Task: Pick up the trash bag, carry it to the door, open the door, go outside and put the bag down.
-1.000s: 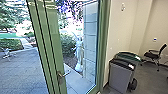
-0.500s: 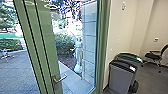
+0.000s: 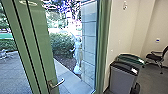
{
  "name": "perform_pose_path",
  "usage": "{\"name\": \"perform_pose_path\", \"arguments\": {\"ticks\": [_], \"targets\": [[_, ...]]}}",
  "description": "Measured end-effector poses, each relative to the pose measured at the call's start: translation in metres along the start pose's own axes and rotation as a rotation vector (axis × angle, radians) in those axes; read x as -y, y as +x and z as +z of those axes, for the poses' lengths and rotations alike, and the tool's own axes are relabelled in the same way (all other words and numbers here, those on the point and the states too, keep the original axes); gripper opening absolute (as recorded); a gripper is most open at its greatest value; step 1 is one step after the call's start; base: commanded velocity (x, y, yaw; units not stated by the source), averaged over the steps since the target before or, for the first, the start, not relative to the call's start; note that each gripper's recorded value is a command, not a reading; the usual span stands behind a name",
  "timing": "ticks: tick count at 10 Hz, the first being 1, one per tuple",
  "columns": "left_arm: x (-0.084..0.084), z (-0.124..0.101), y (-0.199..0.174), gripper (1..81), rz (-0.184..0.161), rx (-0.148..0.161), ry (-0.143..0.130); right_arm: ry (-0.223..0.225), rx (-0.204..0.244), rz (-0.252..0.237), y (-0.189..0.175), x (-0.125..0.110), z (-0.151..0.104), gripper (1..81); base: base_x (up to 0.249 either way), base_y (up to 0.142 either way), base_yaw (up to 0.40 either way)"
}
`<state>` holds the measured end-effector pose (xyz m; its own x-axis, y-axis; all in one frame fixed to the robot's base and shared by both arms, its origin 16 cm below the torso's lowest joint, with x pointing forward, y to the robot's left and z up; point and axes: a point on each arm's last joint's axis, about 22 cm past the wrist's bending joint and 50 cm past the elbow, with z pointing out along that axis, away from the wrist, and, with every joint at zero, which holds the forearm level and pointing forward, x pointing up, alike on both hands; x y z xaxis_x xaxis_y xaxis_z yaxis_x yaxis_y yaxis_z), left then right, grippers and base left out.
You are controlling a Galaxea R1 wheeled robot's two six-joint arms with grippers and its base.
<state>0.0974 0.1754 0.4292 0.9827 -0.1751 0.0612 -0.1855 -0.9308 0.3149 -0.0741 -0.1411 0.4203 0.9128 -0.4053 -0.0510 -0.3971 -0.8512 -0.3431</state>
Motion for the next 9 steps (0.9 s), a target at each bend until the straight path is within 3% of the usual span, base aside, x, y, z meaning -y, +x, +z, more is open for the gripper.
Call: {"name": "perform_pose_path", "arguments": {"ticks": [7, 8, 9], "targets": [[-0.0002, 0.0, 0.0016, 1.0, 0.001, -0.002, 0.0, 0.001, -0.002, -0.002, 0.0024, 0.0007, 0.0001, 81.1, 0.023, 0.0, 0.0], [0.0013, 0.0001, 0.0045, 1.0, 0.001, -0.017, 0.008, 0.001, -0.002, -0.002, 0.0024, 0.0007, 0.0001, 81.1, 0.0, 0.0, 0.0], [0.0055, 0.0002, 0.0096, 1.0, 0.0, -0.052, 0.029, 0.001, -0.002, -0.002, 0.0023, 0.0007, 0.0001, 81.1, 0.0, 0.0, 0.0]]}}
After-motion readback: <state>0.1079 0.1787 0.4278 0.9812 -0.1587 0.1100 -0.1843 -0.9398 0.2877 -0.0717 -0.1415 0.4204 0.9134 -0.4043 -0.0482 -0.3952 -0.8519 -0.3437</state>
